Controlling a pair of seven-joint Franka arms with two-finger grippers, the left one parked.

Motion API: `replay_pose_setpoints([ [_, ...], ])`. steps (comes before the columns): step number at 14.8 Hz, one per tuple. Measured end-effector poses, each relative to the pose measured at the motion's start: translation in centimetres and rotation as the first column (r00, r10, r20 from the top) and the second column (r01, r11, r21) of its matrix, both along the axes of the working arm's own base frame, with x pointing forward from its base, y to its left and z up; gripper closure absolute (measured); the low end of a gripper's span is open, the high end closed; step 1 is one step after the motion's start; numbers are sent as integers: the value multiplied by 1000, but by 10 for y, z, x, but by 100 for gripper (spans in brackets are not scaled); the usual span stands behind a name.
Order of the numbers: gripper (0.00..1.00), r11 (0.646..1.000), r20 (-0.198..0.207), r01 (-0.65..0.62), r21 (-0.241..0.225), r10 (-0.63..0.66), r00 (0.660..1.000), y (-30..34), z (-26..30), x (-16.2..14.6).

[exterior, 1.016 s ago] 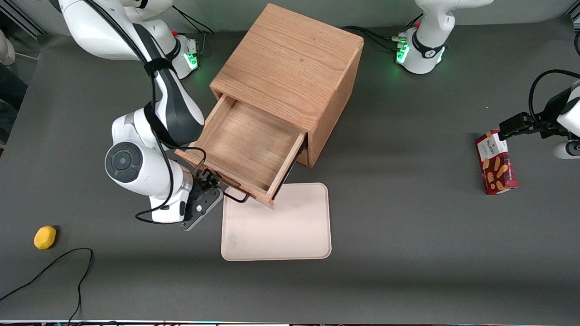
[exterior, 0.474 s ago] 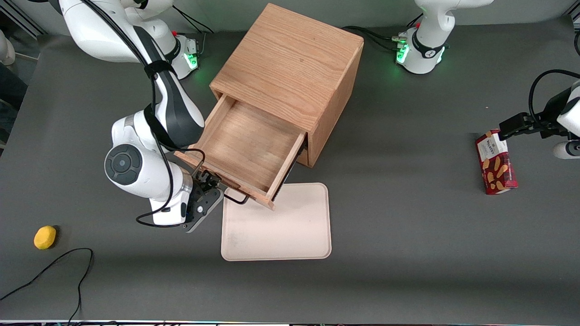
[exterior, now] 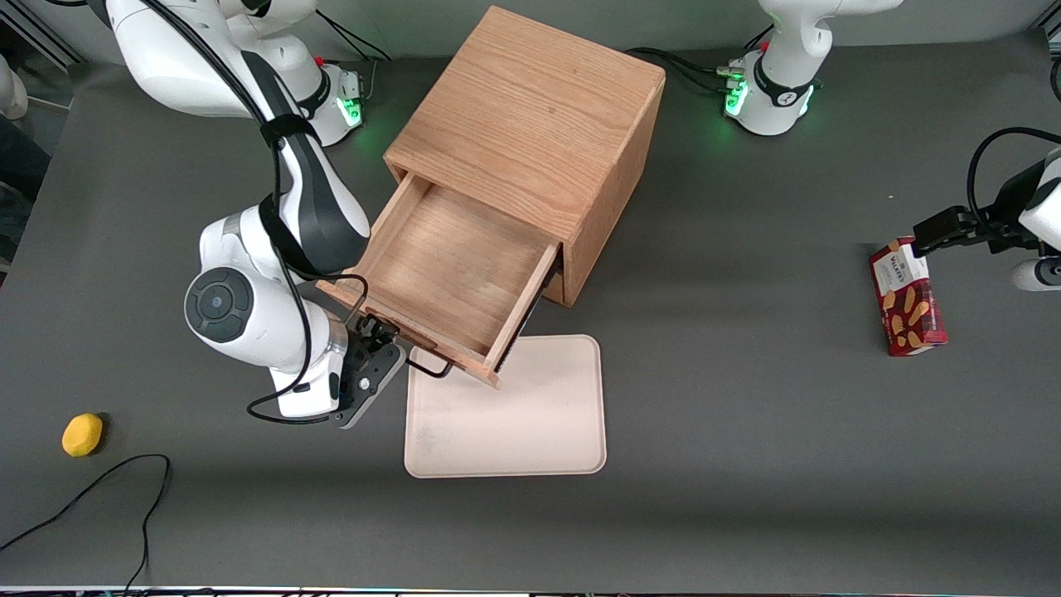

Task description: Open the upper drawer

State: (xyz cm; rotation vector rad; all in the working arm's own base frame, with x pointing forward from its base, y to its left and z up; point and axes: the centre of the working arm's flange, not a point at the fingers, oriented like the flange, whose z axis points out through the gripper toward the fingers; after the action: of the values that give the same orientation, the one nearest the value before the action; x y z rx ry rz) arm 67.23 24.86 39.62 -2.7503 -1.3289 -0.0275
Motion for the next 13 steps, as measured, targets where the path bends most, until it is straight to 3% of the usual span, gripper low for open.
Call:
replay_pose_setpoints([
  [13, 0, 1000, 17, 12, 21, -12, 1000, -5, -6, 23],
])
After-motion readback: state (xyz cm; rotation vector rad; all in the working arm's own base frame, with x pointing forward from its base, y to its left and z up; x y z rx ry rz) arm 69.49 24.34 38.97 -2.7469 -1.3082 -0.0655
